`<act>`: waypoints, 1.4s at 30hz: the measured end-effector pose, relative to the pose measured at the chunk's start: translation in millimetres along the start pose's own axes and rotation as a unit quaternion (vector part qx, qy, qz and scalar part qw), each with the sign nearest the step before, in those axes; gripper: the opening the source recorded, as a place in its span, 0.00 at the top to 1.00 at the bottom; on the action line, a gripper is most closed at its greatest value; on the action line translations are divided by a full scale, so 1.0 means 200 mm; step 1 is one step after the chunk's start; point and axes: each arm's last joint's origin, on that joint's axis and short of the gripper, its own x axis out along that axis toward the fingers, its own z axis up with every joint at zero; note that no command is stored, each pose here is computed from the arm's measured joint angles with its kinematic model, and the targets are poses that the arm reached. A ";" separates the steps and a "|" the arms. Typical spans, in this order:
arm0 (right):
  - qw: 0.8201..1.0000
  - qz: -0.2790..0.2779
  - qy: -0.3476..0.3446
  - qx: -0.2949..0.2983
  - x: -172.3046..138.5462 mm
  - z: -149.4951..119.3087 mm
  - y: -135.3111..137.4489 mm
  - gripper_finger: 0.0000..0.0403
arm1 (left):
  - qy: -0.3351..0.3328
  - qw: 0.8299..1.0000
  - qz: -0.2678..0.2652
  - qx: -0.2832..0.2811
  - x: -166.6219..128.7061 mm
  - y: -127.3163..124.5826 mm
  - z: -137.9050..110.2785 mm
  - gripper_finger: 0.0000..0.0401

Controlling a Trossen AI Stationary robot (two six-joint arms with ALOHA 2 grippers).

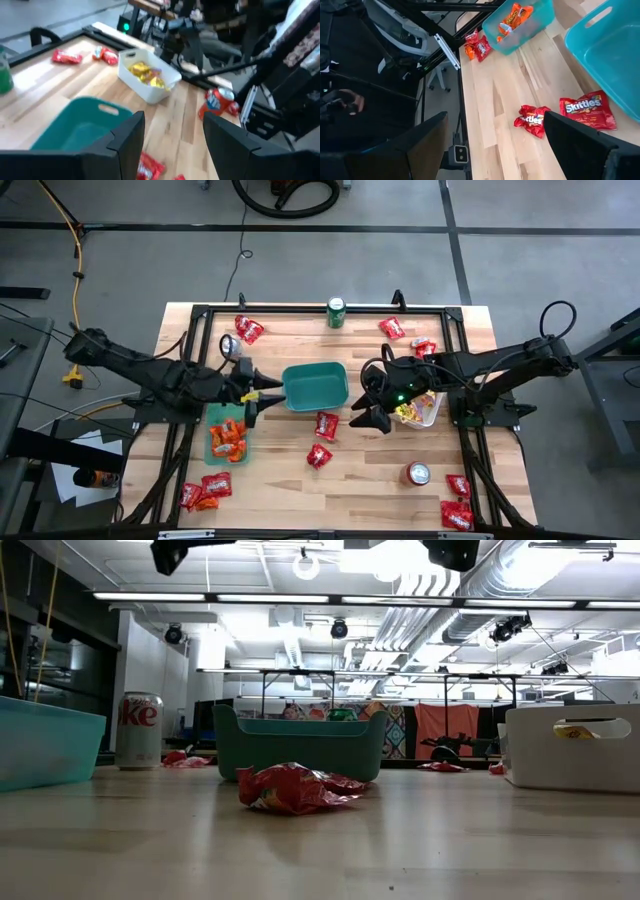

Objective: Sort candy
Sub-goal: Put the red candy into the green bin

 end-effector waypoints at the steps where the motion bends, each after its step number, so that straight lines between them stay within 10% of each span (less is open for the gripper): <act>1: 1.000 -0.003 -0.003 0.000 0.00 0.00 0.00 0.20 | -0.009 1.000 -0.001 -0.002 0.00 0.00 0.01 0.53; 8: 0.997 -0.047 -0.034 0.049 0.04 0.01 -0.02 0.20 | -0.019 0.999 -0.027 0.001 0.00 0.00 0.03 0.53; 17: 0.991 -0.063 0.057 0.108 0.50 -0.16 -0.08 0.20 | -0.018 0.999 -0.029 0.004 0.00 0.00 0.03 0.53; 32: 0.902 -0.388 0.058 0.182 1.03 -0.14 -0.18 0.23 | -0.017 0.999 -0.028 -0.004 0.00 0.00 0.03 0.53; 42: 0.869 -0.452 0.092 0.178 1.26 -0.21 -0.28 0.28 | -0.013 0.999 -0.031 -0.002 0.00 0.00 0.03 0.53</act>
